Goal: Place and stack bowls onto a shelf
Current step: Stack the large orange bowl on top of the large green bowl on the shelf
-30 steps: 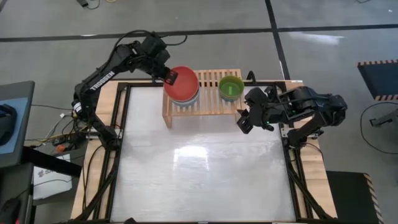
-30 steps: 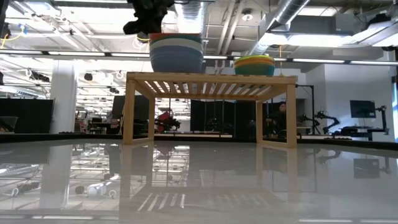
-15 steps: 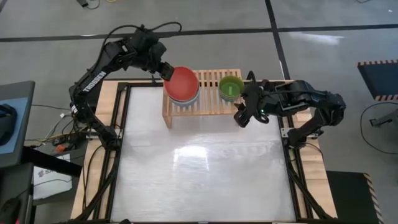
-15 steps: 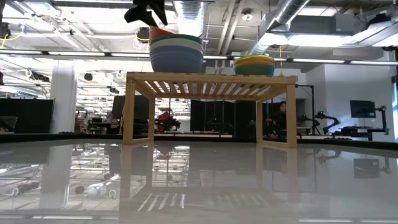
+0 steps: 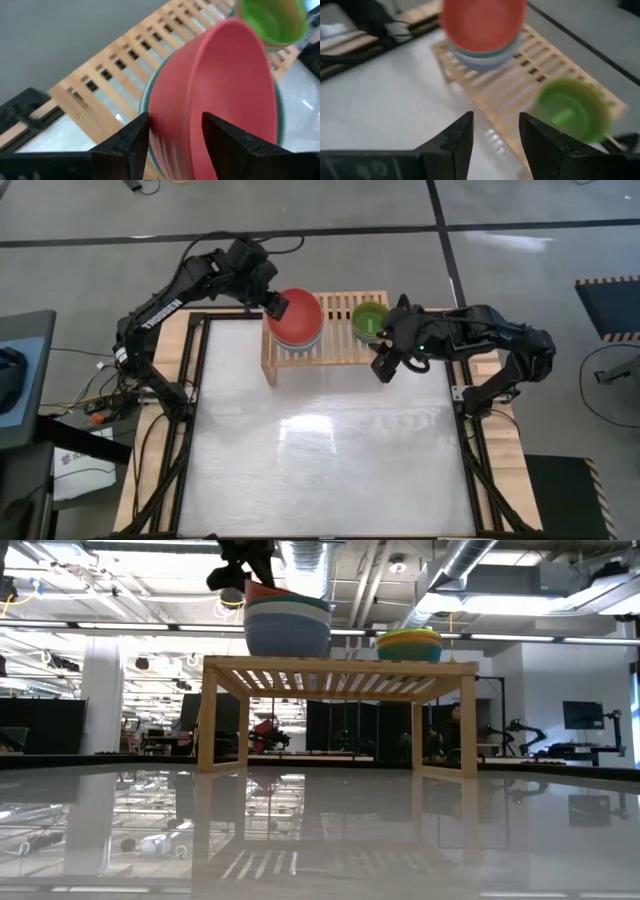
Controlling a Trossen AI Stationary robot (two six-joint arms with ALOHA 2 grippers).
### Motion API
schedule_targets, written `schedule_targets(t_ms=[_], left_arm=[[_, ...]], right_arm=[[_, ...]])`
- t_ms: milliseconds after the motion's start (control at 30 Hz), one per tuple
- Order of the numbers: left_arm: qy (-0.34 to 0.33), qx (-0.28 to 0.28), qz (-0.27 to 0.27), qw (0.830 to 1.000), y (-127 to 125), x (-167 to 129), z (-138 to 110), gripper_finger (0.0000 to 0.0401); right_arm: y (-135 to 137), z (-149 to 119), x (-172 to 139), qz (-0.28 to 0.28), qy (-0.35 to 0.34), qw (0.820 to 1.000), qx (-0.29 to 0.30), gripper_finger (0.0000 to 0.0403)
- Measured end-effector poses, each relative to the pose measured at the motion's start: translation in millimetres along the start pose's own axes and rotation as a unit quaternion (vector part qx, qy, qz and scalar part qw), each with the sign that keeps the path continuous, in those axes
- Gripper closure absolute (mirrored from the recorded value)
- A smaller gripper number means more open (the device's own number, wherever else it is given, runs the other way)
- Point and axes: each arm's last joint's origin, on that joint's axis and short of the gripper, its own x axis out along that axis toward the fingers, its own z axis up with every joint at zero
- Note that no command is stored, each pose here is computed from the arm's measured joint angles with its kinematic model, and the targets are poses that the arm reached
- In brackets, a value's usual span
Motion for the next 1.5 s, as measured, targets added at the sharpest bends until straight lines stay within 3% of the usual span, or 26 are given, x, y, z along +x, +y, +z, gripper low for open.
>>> schedule_targets(t_ms=[133, 300, 767, 1067, 1500], left_arm=[[-0.027, 0.008, 0.010, 1.000, 4.0, -13.6, 0.8, 0.0237], [-0.041, 0.007, 0.070, 0.997, 11.2, -18.0, 0.9, 0.0237], [0.015, -0.032, 0.054, 0.998, 10.9, -5.5, -9.4, 0.0237], [-0.144, -0.015, 0.070, 0.987, 8.7, -46.8, 19.0, 0.0263], [-0.040, -0.009, 0.080, 0.996, 6.8, 13.8, 8.2, 0.0301]], right_arm=[[7.9, 6.7, -0.8, 0.077, -0.012, 0.997, -0.014, 0.0228], [16.8, 12.2, -4.4, 0.133, -0.038, 0.990, -0.027, 0.0241], [15.8, 11.8, -3.7, 0.131, -0.034, 0.990, -0.033, 0.0265], [12.6, 13.5, -1.7, 0.124, -0.036, 0.991, -0.039, 0.0266], [6.9, 13.9, 1.6, 0.111, -0.027, 0.993, -0.038, 0.0266]])
